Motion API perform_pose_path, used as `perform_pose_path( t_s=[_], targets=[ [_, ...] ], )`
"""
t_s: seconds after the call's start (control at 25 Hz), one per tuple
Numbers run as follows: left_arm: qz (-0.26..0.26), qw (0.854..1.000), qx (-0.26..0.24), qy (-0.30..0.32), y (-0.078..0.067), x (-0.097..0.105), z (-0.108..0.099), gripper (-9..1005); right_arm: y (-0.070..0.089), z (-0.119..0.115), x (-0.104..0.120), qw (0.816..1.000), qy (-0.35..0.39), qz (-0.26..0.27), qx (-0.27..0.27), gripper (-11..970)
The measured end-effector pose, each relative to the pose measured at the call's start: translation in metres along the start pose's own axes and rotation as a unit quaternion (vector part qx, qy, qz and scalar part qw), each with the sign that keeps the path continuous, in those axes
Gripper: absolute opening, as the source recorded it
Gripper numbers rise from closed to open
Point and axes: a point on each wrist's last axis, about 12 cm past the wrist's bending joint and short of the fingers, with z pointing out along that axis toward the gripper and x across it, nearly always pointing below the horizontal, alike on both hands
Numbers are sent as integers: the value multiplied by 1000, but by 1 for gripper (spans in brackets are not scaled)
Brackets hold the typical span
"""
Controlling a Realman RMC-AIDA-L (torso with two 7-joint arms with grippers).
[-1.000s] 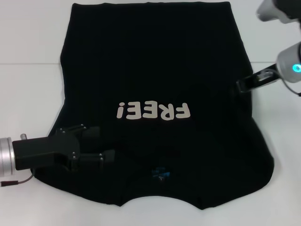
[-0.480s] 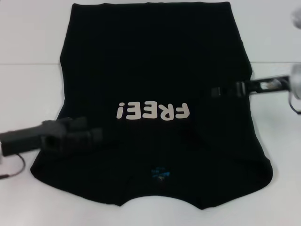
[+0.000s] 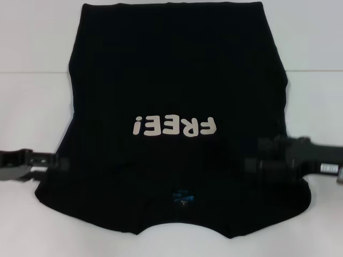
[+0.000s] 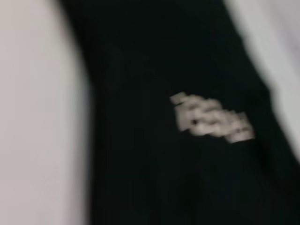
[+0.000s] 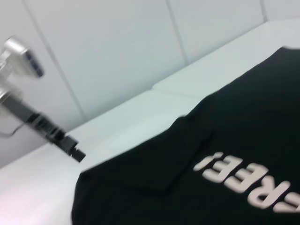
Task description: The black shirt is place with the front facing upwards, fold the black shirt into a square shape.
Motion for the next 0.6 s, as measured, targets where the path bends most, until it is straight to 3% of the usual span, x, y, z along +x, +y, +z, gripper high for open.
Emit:
perform_pose_path(
  t_s=[0.28, 0.6],
  targets=[
    [-28, 993, -100, 47, 2, -11, 5, 902, 7, 10, 14, 1000, 23, -3, -16, 879],
    [-19, 991, -122, 42, 3, -14, 15, 899, 8, 11, 14, 999, 24, -1, -21, 878]
  ],
)
